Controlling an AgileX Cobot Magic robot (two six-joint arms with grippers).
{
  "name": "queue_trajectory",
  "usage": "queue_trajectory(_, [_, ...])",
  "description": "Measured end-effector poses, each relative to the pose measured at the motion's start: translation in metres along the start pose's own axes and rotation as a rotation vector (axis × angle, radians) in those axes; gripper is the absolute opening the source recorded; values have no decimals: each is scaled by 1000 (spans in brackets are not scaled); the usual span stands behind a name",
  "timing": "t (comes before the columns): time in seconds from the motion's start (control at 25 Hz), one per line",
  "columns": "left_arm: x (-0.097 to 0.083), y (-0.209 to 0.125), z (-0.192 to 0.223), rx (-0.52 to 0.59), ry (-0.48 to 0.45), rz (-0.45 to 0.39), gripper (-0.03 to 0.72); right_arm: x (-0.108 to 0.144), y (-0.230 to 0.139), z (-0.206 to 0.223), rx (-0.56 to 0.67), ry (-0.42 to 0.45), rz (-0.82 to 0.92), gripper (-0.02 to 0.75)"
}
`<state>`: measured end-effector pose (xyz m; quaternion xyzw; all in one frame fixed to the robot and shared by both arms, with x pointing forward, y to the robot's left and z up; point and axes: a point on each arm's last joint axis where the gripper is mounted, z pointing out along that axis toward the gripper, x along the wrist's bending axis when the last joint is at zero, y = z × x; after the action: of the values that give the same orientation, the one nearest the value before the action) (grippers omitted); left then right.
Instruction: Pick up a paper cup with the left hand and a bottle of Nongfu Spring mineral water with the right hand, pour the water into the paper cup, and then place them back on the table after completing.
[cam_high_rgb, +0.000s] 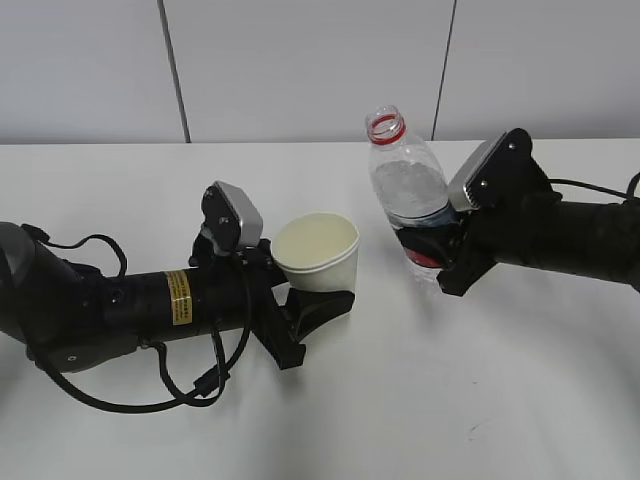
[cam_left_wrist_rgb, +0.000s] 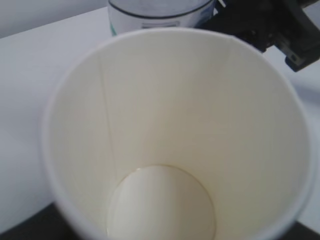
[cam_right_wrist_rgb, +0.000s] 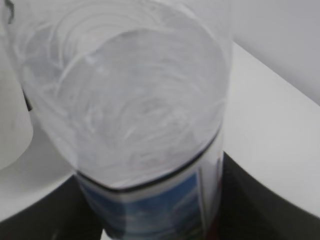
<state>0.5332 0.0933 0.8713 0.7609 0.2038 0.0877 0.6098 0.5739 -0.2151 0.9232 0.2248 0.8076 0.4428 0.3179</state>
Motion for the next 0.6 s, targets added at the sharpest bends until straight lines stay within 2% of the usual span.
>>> queue_trajectory(0.6, [2,-3,0,38,17,1,409,-18,15,7,0,-35,-254,419])
